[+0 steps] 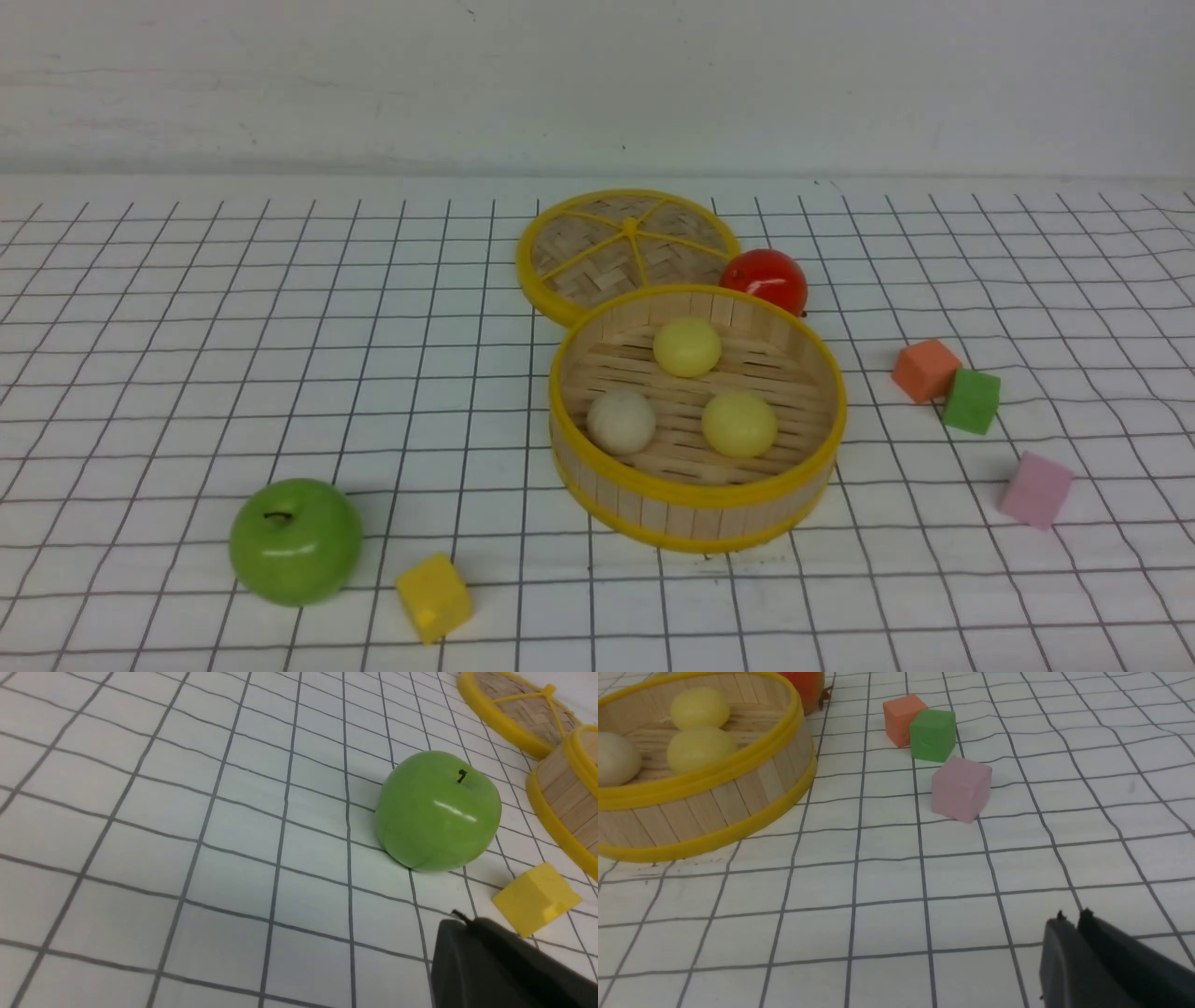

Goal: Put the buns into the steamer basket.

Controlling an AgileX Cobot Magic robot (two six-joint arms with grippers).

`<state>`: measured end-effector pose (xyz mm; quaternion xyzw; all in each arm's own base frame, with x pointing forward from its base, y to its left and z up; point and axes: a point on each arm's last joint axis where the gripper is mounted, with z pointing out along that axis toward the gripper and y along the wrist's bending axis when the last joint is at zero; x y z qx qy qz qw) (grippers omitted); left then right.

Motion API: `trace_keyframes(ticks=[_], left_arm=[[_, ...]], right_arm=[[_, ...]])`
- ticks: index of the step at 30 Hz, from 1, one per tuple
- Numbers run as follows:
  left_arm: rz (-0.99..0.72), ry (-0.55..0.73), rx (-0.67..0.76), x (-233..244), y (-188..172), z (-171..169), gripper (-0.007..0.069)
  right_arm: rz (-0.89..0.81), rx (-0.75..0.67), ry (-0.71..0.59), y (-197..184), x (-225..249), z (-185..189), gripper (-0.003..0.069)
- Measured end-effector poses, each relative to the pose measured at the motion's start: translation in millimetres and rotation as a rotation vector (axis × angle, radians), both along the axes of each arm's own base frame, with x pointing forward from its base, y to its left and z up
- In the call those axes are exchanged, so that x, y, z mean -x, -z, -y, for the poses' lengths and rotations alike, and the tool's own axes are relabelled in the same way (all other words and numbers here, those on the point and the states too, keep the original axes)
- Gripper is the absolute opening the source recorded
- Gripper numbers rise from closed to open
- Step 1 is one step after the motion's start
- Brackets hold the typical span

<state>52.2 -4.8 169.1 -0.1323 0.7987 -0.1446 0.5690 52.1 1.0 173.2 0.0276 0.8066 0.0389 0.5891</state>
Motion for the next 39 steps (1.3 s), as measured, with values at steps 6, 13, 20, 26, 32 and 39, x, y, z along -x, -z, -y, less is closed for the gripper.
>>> trace_keyframes(ticks=[6,13,20,26,32,39], left_arm=[[0.000,0.000,0.000,0.0,0.0,0.0,-0.0013],[0.000,0.000,0.001,0.0,0.0,0.0,-0.0013],[0.000,0.000,0.001,0.0,0.0,0.0,-0.0013],[0.000,0.000,0.001,0.0,0.0,0.0,-0.0013],[0.000,0.000,0.001,0.0,0.0,0.0,-0.0013],[0.000,0.000,0.001,0.0,0.0,0.0,-0.0013]], right_arm=[[-0.001,0.000,0.000,0.3,0.0,0.0,0.0044],[-0.001,0.000,0.000,0.3,0.0,0.0,0.0052],[-0.001,0.000,0.000,0.3,0.0,0.0,0.0064],[-0.001,0.000,0.000,0.3,0.0,0.0,0.0072],[-0.001,0.000,0.000,0.3,0.0,0.0,0.0083],[-0.001,0.000,0.000,0.3,0.0,0.0,0.0092]])
